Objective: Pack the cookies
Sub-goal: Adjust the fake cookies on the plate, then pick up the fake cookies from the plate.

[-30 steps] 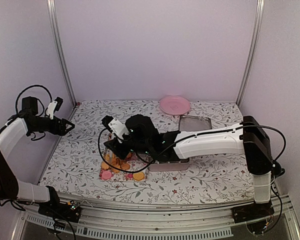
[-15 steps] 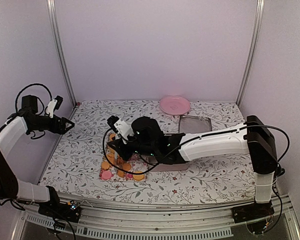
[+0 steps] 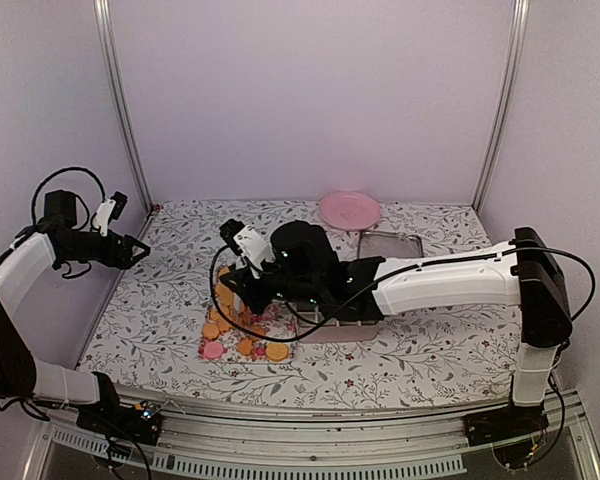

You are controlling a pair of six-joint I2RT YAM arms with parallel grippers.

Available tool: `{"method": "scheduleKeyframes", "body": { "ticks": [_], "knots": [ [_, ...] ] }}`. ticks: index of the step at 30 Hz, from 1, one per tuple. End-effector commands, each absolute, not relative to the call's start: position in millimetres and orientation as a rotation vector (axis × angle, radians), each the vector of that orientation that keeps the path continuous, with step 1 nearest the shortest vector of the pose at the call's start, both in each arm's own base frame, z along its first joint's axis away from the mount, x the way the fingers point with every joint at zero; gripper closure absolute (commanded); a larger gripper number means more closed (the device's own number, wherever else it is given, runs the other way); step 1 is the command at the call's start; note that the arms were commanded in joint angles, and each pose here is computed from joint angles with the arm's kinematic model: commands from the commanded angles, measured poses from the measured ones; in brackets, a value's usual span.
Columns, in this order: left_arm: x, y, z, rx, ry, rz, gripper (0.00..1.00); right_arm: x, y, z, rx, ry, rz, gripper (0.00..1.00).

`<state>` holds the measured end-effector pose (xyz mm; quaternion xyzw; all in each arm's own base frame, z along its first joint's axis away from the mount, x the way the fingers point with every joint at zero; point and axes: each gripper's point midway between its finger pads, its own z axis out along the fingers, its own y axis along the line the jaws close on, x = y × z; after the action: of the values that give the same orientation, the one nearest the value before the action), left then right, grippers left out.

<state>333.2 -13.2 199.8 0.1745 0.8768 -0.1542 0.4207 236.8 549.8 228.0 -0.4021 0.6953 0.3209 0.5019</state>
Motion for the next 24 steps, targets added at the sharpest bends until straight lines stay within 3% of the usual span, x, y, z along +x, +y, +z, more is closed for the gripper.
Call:
{"method": "scheduleKeyframes", "body": {
  "ticks": [1,7,13,24],
  "knots": [
    [335.3,-17.9,206.4,0.460,2.179,-0.395,0.05,239.8,540.8,269.8,-0.915,1.621,0.806,1.00],
    [335.3,-17.6,205.8,0.463,2.178,-0.393,0.05,238.9,534.9,267.8,-0.916,1.639,0.816,1.00],
    [334.8,-17.8,204.9,0.464,2.179,-0.394,0.05,243.0,530.5,248.5,-0.906,1.680,0.800,0.83],
    [334.2,-16.2,207.3,0.473,2.172,-0.369,0.05,241.3,536.1,224.6,-0.918,1.716,0.818,0.65]
  ]
}}
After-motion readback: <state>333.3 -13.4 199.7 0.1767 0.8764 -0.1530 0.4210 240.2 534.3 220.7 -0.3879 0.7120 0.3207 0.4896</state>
